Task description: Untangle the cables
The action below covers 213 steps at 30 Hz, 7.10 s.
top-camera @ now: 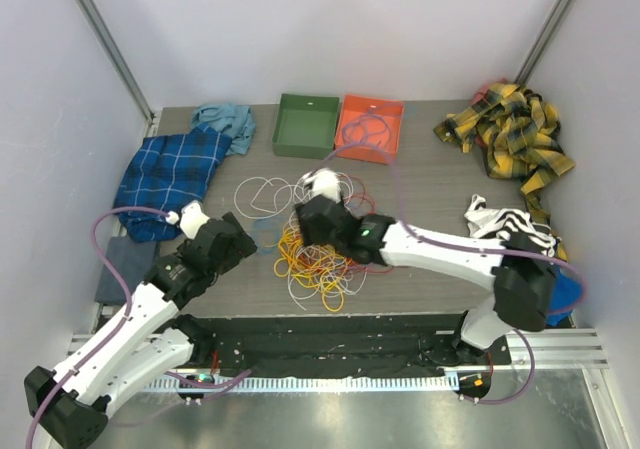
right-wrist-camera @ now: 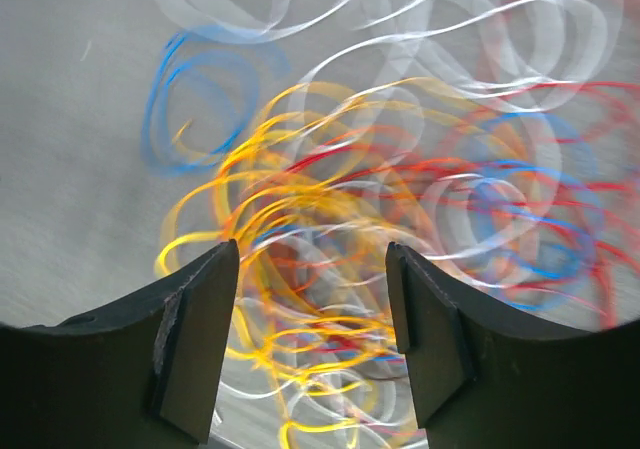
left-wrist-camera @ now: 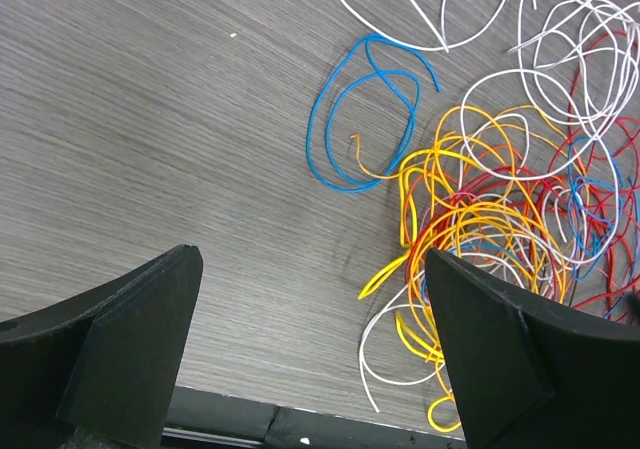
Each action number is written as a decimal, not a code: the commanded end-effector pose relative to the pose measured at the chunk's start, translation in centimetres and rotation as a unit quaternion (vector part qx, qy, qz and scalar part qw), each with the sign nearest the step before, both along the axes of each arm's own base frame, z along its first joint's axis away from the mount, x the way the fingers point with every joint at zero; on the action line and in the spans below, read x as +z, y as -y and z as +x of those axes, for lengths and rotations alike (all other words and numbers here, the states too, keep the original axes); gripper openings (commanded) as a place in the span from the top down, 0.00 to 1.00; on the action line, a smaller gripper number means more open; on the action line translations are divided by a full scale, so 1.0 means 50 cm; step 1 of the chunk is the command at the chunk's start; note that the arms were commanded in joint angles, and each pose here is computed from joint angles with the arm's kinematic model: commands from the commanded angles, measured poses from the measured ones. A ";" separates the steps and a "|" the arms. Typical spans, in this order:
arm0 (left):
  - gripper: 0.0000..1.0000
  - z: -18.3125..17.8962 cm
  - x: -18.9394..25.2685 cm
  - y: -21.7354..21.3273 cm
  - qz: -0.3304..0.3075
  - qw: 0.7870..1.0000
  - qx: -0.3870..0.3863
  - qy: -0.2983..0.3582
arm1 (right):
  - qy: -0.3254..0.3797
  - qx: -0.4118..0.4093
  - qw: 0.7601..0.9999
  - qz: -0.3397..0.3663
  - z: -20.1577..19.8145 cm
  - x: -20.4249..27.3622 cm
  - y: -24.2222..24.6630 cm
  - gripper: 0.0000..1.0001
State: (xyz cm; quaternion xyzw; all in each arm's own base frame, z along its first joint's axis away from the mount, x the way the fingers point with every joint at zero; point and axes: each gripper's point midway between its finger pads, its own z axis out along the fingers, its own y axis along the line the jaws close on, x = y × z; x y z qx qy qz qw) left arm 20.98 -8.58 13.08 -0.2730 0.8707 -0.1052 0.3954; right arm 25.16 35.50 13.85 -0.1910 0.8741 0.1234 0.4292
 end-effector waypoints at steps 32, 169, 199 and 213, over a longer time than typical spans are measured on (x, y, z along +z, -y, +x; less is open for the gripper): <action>0.00 0.038 -0.035 0.045 0.005 0.999 -0.030 -0.023 | -0.079 -0.303 0.949 0.046 0.349 -0.178 0.348 0.51; 1.00 0.297 0.623 0.392 0.019 0.885 -0.296 0.359 | 0.074 0.017 0.943 0.323 0.128 0.478 0.137 0.99; 0.27 0.232 0.423 0.408 -0.094 0.864 -0.381 0.316 | 0.082 -0.003 0.954 0.289 0.158 0.460 0.089 0.99; 0.00 0.153 0.396 0.334 -0.078 0.851 -0.370 0.365 | 0.108 -0.016 0.951 0.291 0.131 0.524 0.137 0.99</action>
